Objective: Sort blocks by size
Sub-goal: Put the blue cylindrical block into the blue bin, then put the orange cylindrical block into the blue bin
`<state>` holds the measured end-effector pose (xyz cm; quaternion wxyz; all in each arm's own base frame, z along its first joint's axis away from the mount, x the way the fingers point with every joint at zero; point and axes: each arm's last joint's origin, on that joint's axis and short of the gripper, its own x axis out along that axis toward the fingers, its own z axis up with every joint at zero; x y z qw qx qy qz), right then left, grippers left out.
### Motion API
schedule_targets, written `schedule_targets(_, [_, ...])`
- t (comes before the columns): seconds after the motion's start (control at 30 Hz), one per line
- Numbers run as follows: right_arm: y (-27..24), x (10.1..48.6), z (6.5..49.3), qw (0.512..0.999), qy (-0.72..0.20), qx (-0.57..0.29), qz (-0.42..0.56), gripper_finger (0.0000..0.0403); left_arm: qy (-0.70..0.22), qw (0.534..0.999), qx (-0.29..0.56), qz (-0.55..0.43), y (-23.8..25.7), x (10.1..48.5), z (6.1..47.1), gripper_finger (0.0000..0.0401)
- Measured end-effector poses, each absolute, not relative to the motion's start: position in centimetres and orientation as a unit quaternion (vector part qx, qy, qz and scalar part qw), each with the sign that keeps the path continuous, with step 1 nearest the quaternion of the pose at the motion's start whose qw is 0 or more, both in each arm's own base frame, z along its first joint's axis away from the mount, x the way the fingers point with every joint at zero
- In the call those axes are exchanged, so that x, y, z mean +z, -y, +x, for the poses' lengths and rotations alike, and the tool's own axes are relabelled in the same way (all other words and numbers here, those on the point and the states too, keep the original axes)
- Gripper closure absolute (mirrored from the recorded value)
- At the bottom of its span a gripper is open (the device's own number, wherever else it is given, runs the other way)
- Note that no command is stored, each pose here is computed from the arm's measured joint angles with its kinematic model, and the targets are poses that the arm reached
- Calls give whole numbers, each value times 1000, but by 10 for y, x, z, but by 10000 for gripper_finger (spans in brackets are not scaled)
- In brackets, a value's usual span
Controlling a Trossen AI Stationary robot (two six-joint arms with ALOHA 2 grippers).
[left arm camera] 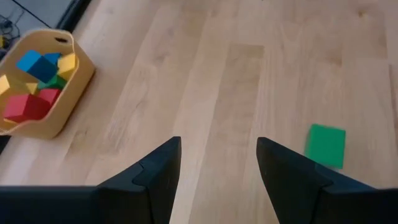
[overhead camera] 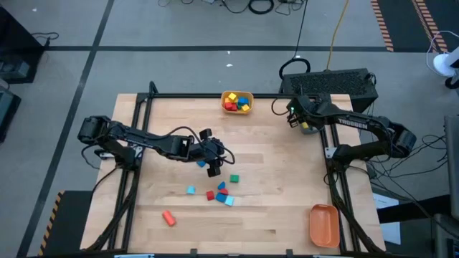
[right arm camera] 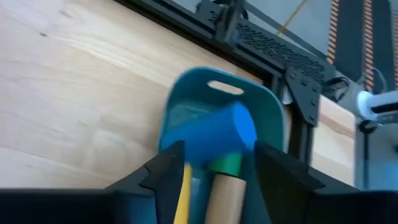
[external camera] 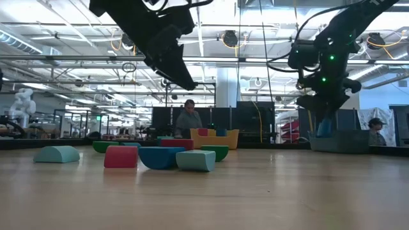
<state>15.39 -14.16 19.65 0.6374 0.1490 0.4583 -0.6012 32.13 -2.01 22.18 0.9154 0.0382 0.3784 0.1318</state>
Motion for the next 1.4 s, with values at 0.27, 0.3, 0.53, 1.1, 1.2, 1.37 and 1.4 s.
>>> schedule_targets(0.27, [132,199,154,632,-459,-611,130,215,-406,904,131,18,31,217,315,191])
schedule_targets(0.3, [130,201,155,637,-455,-609,126,217,-410,903,130,20,32,217,314,191])
schedule_targets(0.53, [102,217,165,710,-416,-552,137,225,-429,895,116,29,41,214,310,191])
schedule_targets(1.1, [16,228,205,853,-336,-360,171,225,-558,822,114,-18,77,199,274,191])
schedule_targets(1.2, [2,228,211,868,-325,-333,174,225,-591,801,95,-11,86,197,264,191])
schedule_targets(1.37, [-20,223,222,885,-320,-293,171,225,-641,767,33,-17,104,195,250,191])
schedule_targets(1.4, [-24,221,224,887,-320,-285,170,225,-650,759,19,-25,107,195,248,191])
